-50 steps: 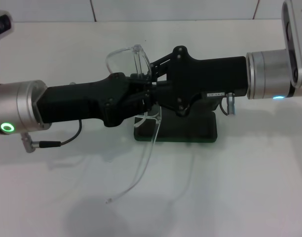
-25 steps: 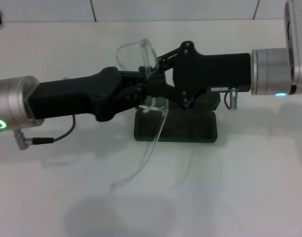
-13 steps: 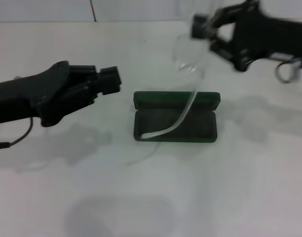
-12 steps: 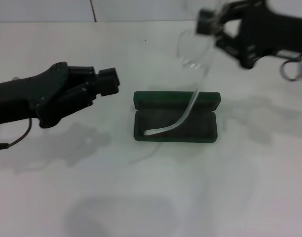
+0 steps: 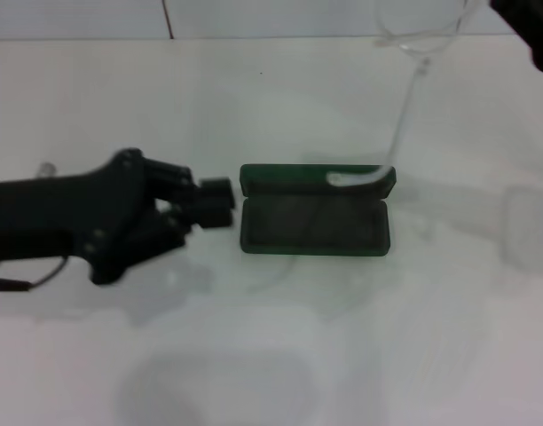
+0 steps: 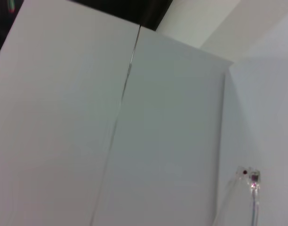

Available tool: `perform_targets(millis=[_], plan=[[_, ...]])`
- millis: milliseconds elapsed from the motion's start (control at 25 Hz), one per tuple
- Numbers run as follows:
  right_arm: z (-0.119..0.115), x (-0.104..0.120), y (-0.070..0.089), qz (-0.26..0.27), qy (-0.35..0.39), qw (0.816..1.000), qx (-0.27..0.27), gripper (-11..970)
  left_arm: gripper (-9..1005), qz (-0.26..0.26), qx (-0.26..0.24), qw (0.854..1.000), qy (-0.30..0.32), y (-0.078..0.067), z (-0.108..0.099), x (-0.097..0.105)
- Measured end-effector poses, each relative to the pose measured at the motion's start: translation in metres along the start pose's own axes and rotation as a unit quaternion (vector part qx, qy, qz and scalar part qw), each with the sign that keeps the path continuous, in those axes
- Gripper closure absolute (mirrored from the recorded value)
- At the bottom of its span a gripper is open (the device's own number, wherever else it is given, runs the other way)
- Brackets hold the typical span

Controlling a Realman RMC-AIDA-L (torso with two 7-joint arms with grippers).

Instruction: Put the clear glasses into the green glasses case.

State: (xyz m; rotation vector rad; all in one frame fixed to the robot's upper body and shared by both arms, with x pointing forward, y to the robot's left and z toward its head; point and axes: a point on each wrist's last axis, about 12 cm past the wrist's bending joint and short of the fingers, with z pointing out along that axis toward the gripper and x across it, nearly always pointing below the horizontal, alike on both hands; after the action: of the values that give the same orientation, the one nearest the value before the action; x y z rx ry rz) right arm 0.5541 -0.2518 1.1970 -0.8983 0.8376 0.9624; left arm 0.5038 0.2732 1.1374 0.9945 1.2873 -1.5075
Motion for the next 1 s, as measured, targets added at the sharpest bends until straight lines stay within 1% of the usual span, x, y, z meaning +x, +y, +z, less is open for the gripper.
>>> perform_targets(millis=[120, 240, 440, 680, 1000], plan=[[0.014, 0.007, -0.003, 0.016, -0.015, 1.000, -0.008, 835, 890, 0.007, 0.030, 0.999, 0.017, 0.004, 0.021, 0.005], [0.026, 0.015, -0.007, 0.024, -0.029, 0.999, -0.005, 835, 891, 0.009, 0.055, 0.998, 0.024, 0.005, 0.037, 0.009], [0.038, 0.030, -0.009, 0.028, -0.033, 0.999, 0.005, 834, 891, 0.038, 0.080, 0.996, 0.004, 0.004, 0.058, 0.014], [0.047, 0.045, -0.003, 0.036, 0.001, 0.999, -0.007, 834, 891, 0.074, 0.088, 0.993, -0.032, 0.002, 0.066, 0.011], [0.048, 0.052, 0.001, 0.041, 0.015, 0.999, -0.009, 833, 892, 0.102, 0.086, 0.989, -0.064, 0.001, 0.068, 0.007]])
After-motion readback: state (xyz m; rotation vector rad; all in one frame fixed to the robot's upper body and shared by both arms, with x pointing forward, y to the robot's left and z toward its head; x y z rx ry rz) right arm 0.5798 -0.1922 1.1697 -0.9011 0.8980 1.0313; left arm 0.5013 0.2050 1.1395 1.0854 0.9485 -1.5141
